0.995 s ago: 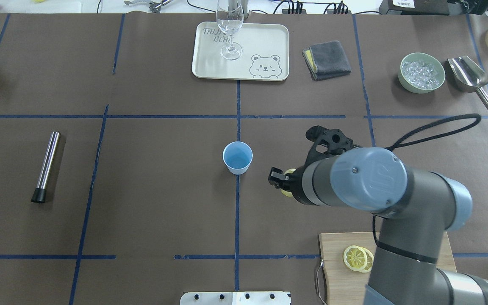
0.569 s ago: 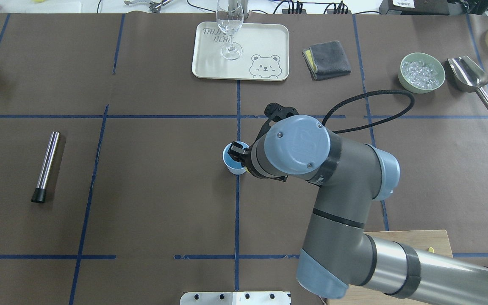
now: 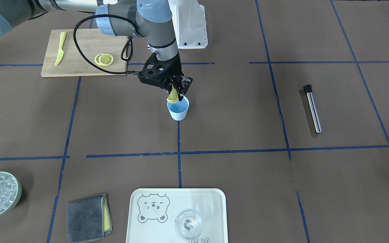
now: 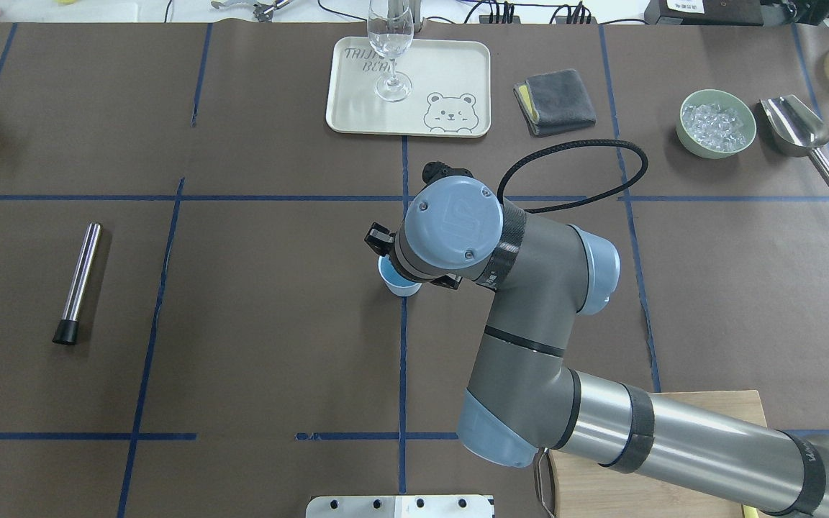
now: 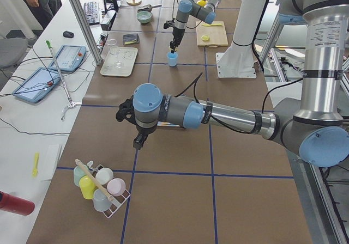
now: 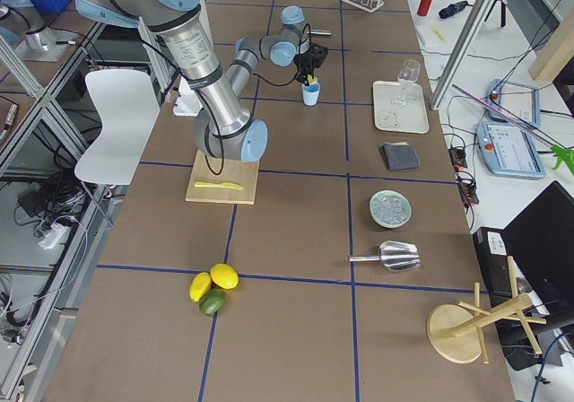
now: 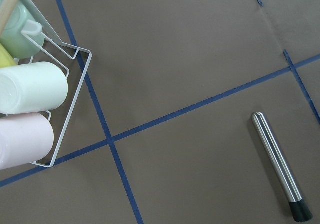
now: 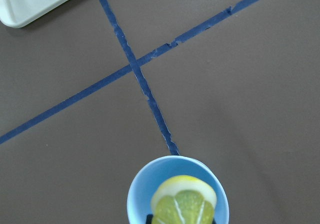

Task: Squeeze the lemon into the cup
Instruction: 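Lower the lemon slice into the blue cup and open the right gripper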

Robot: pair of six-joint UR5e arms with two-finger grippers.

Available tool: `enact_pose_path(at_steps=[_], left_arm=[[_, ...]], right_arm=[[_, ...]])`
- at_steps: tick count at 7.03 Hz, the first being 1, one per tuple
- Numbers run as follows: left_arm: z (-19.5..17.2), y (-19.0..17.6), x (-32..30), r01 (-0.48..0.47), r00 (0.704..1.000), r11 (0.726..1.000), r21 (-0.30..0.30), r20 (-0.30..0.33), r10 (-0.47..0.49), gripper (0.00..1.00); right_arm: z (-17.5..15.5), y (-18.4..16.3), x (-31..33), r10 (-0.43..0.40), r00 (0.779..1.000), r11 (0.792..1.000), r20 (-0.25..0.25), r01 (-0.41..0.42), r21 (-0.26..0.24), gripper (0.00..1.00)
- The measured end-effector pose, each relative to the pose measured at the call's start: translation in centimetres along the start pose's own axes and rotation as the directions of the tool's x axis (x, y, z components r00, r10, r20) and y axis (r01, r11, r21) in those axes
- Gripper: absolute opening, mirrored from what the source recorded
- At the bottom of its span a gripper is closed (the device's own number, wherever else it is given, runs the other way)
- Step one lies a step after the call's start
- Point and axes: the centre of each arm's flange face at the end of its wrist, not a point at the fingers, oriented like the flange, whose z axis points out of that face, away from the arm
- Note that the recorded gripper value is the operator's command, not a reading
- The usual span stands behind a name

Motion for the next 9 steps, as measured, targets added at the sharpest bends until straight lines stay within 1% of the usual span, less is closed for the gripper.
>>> enact_pose_path(at_steps=[1, 2, 3, 4, 5, 7, 8, 9], left_arm=[[0.0, 0.0, 0.0, 0.000, 1.000, 1.000, 0.000, 0.000, 0.000, 1.00], [0.0, 0.0, 0.0, 0.000, 1.000, 1.000, 0.000, 0.000, 0.000, 1.00], [0.0, 0.0, 0.0, 0.000, 1.000, 1.000, 0.000, 0.000, 0.000, 1.00], [0.0, 0.0, 0.0, 0.000, 1.000, 1.000, 0.000, 0.000, 0.000, 1.00], [0.0, 0.0, 0.0, 0.000, 1.000, 1.000, 0.000, 0.000, 0.000, 1.00], [0.1, -0.1, 0.1, -0.001, 1.000, 1.000, -0.001, -0.002, 0.001, 1.00], [0.3, -0.3, 0.5, -0.007, 1.000, 1.000, -0.003, -0.013, 0.007, 1.00], [1.2, -0.8, 1.6, -0.021, 0.999, 1.000, -0.006, -0.040, 0.021, 1.00]], right_arm=[[0.2, -0.2, -0.3, 0.001, 1.000, 1.000, -0.002, -0.001, 0.003, 0.43], [0.4, -0.4, -0.8, 0.004, 1.000, 1.000, -0.004, -0.004, 0.007, 0.57], [0.6, -0.5, -1.1, 0.005, 1.000, 1.000, -0.008, -0.005, 0.009, 0.67], [0.8, -0.5, -1.2, 0.006, 1.000, 1.000, -0.012, -0.006, 0.010, 0.82], [0.9, -0.6, -1.2, 0.005, 1.000, 1.000, -0.015, -0.004, 0.010, 1.00], [1.0, -0.5, -1.2, 0.000, 1.000, 1.000, -0.015, 0.000, 0.009, 1.00], [0.9, -0.5, -1.2, -0.001, 1.000, 1.000, -0.014, 0.001, 0.006, 1.00], [0.4, -0.8, -1.1, 0.001, 1.000, 1.000, -0.010, -0.002, -0.010, 1.00]])
